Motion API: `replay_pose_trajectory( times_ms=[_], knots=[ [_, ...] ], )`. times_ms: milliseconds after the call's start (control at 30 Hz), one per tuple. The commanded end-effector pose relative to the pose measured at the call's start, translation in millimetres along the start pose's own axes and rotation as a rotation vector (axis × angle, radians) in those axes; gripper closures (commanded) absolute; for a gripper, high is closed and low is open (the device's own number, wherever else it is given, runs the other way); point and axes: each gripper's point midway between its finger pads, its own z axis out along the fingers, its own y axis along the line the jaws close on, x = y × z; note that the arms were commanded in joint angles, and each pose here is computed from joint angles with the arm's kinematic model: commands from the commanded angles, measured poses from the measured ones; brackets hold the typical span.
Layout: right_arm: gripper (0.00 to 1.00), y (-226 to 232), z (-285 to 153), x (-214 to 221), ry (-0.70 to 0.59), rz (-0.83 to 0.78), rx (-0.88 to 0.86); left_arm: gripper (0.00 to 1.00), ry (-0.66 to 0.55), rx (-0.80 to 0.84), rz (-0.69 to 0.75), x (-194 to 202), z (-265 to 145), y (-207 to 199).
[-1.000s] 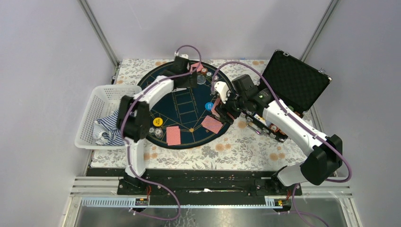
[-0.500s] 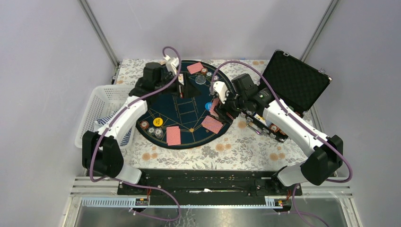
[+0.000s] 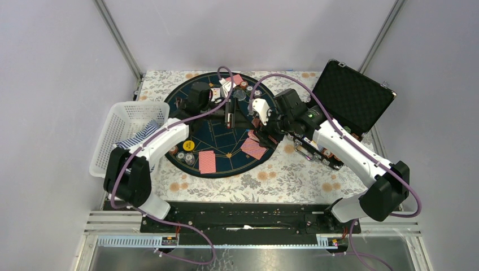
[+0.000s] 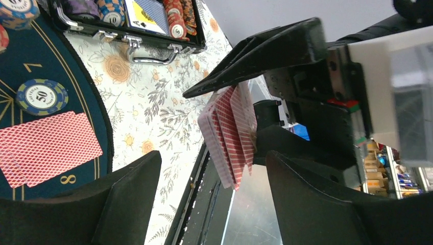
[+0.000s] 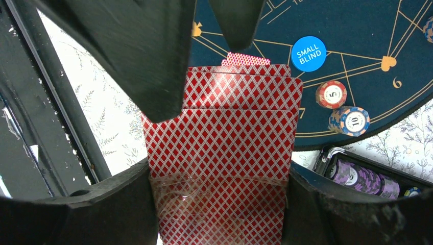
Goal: Distribute texas hold em gaming equipment
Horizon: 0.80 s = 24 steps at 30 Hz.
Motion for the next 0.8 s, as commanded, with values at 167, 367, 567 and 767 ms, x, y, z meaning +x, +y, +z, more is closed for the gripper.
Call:
replay_pose_trajectory(
  times_ms=[167,367,567,767],
  knots=[
    [0.99,2,-15,-30,-0.089,-0.057,0.010,0.45,0.022,0.039,-0.025,2,11,4],
    [1.00,1,-17,-29,-0.090,-0.055,0.021,0.61,0.003,0.020,-0.036,1,7,11],
    [1.00,0,-18,-28,-0.091,-0.053,0.034,0.66,-0.030,0.005,-0.046,-4,-4,16],
    [1.00,-1,-19,-27,-0.089,-0.054,0.043,0.69,-0.046,0.006,-0.047,-7,-12,14]
  ],
)
